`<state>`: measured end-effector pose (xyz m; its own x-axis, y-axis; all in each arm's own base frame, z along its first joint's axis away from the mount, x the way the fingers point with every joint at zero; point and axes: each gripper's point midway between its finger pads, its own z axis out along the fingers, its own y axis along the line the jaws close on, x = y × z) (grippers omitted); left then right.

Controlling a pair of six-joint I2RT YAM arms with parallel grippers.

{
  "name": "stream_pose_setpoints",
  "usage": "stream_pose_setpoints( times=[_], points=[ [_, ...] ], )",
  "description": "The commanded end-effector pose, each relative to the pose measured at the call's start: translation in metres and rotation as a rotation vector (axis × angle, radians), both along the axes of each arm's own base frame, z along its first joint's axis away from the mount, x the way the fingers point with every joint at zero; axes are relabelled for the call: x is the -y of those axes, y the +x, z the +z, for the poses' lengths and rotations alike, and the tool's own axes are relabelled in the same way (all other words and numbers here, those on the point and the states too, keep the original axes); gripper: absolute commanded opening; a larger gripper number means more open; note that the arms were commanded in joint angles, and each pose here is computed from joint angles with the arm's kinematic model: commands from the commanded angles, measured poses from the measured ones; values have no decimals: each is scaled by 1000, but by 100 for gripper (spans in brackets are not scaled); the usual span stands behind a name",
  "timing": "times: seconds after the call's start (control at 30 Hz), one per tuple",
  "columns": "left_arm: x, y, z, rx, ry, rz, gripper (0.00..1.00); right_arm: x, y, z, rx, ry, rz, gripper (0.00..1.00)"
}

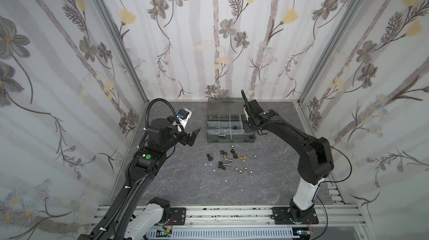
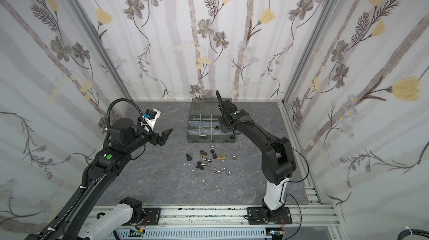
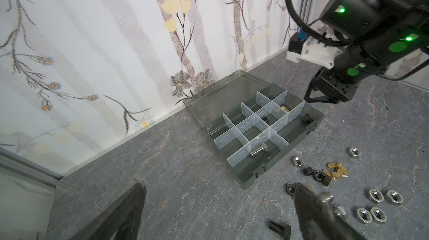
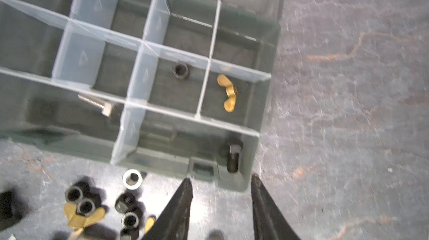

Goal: Sort the screws and nuts into containers
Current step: Place the nut into the container, then pick up the nut from the center of the table.

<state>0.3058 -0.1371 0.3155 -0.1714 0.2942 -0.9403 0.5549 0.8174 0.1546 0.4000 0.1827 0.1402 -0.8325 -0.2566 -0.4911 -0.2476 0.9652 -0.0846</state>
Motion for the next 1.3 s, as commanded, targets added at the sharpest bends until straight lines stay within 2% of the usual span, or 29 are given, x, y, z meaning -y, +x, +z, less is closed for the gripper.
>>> stream_pose_setpoints(
  times=[0.0,0.17,0.3,0.57,0.7,0.87,1.0,1.27],
  points=[
    [4,2,6,25,-13,-20,100,15,-35,-9,-46,28,-50,41],
    [2,3,8,33,-20,-5,100,22,-84,-40,-137,117,-66,46],
    [3,3,8,35,-25,-9,100,16,-105,-72,-211,176,-54,49],
    [4,3,6,33,-21,-12,100,28,-108,-99,-224,85,-66,48],
    [4,4,6,34,-18,-11,100,28,-113,-124,-269,60,-62,47],
    [3,4,5,34,-16,-6,100,32,-114,-133,-284,29,-58,37],
    [2,4,5,36,-15,-6,100,35,-114,-134,-282,10,-59,36],
    [3,5,4,34,-12,-8,100,34,-115,-134,-294,6,-50,27]
  ],
)
